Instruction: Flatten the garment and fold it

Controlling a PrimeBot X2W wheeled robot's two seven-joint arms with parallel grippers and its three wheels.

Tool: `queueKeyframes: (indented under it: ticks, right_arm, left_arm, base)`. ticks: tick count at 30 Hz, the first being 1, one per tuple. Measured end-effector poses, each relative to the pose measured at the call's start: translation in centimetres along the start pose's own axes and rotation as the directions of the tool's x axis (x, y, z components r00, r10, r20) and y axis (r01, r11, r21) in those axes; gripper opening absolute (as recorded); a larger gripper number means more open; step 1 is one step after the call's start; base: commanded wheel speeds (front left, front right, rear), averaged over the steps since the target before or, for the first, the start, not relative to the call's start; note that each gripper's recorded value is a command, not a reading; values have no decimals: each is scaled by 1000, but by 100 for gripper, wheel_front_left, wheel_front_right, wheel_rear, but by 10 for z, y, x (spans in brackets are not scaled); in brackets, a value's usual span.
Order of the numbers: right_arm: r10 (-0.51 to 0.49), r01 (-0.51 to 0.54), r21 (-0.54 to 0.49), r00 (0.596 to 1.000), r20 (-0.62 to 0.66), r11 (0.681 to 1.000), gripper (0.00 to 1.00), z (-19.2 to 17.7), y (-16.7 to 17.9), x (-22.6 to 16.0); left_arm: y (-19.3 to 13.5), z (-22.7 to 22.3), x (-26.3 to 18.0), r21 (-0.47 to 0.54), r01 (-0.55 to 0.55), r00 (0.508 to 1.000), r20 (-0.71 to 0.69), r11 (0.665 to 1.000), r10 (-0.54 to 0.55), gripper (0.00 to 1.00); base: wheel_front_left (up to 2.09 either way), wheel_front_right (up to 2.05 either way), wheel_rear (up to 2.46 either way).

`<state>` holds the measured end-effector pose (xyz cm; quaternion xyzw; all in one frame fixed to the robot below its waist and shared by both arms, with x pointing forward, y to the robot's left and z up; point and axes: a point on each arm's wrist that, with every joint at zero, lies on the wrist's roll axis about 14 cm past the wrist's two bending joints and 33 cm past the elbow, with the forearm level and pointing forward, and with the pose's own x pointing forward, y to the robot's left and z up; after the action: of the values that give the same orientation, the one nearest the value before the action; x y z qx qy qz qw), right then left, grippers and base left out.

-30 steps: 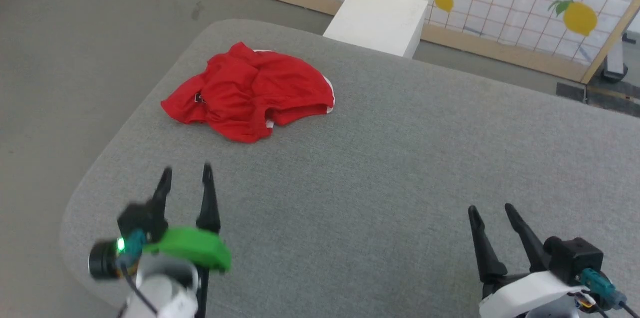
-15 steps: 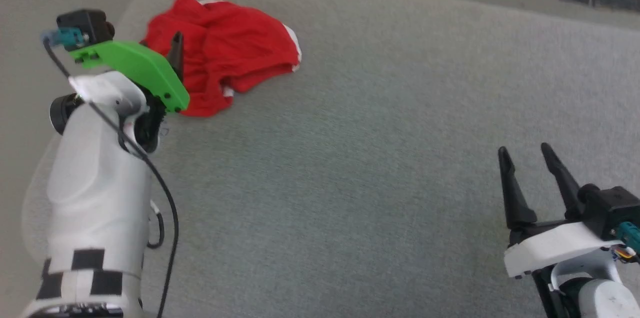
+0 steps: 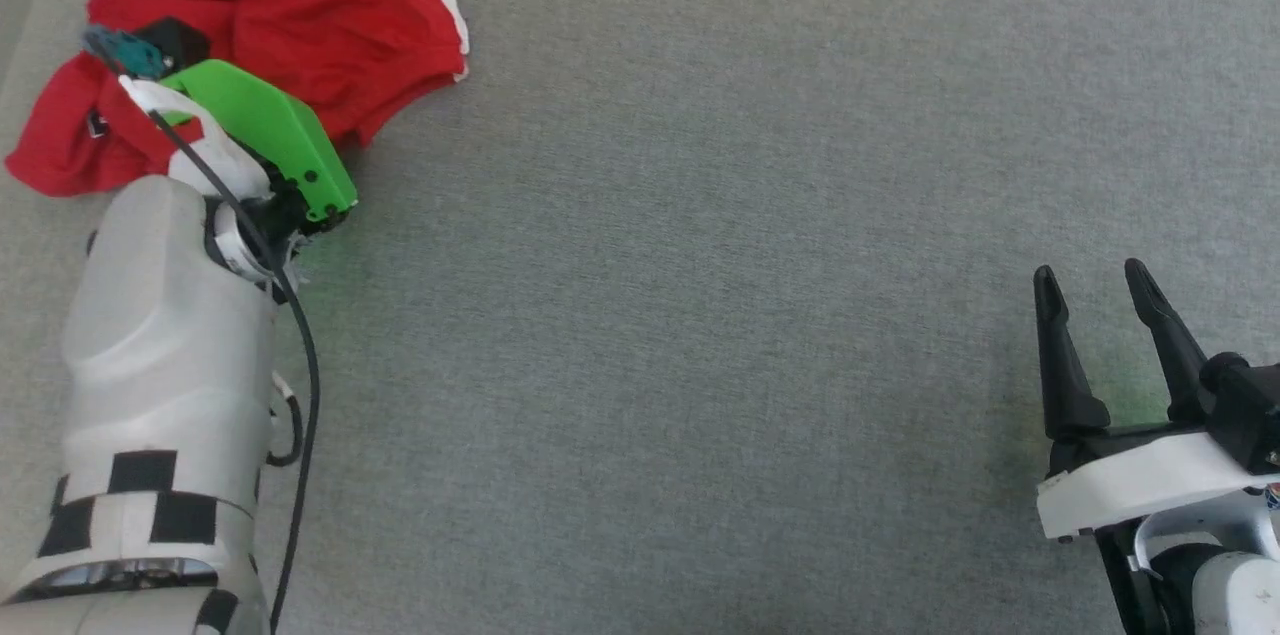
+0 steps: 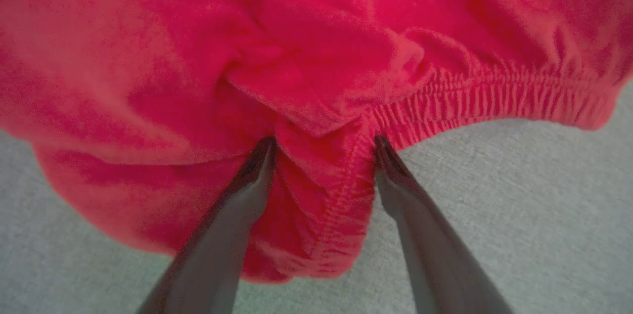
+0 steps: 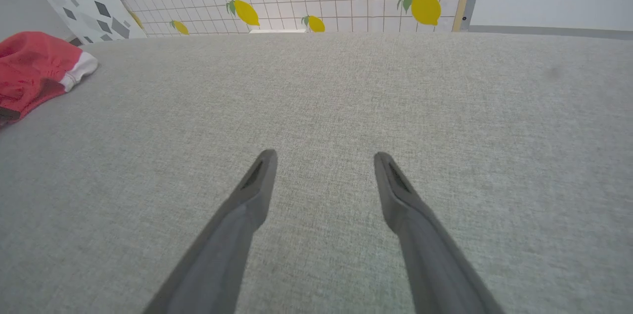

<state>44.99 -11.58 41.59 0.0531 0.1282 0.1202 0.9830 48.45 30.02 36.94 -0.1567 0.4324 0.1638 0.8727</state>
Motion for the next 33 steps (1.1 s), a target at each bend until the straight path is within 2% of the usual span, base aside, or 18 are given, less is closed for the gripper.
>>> queueKeyframes:
  ticks: [1,2,6,10,13,18,20,22,23,26,29,31,33]
  right_arm:
    - [-6,6,1,1000,-5,1000,100,-2,-2,-1]
    - [-9,9,1,1000,-8,1000,100,-3,-3,-1]
    - [-7,7,6,1000,-12,1000,100,-4,-2,-4]
    - [5,-5,31,1000,7,1000,100,0,4,-10]
    - [16,-18,52,999,34,998,100,6,10,-16]
    - [18,-26,85,995,98,996,100,22,15,-32]
    - [11,-22,91,992,125,996,100,30,15,-38]
    - [-1,-13,97,989,151,995,100,36,13,-47]
    - [-7,-9,99,987,163,995,100,39,11,-50]
    - [-36,15,107,979,200,994,100,48,4,-63]
    - [-70,47,112,974,215,993,100,50,-5,-76]
    - [-87,62,116,971,222,991,100,51,-9,-82]
    - [-110,84,122,968,225,989,100,51,-16,-88]
  left_arm:
    - [0,2,2,6,-7,1000,2,1000,7,40]
    - [0,4,3,8,-13,1000,14,1000,12,0]
    - [-8,24,-2,27,8,992,127,1000,-11,0]
    - [-23,66,-27,120,57,951,296,991,-90,0]
    - [-41,120,-68,198,99,871,457,975,-181,0]
    - [-91,194,-163,323,192,679,638,927,-363,0]
    - [-116,209,-201,388,215,603,669,896,-434,0]
    - [-148,213,-240,449,272,518,678,851,-522,0]
    - [-161,211,-253,478,291,490,670,829,-558,0]
    - [-207,191,-292,569,360,403,620,739,-673,0]
    - [-243,148,-296,648,398,392,519,649,-760,0]
    - [-258,105,-273,661,449,437,424,601,-793,0]
    - [-268,45,-237,646,516,509,297,562,-808,0]
  base:
    - [0,0,0]
    - [0,0,0]
    - [0,0,0]
    - [0,0,0]
    - [0,0,0]
    - [0,0,0]
    - [0,0,0]
    - [0,0,0]
    - [0,0,0]
    - [0,0,0]
    - [0,0,0]
    - [0,0,0]
    - [0,0,0]
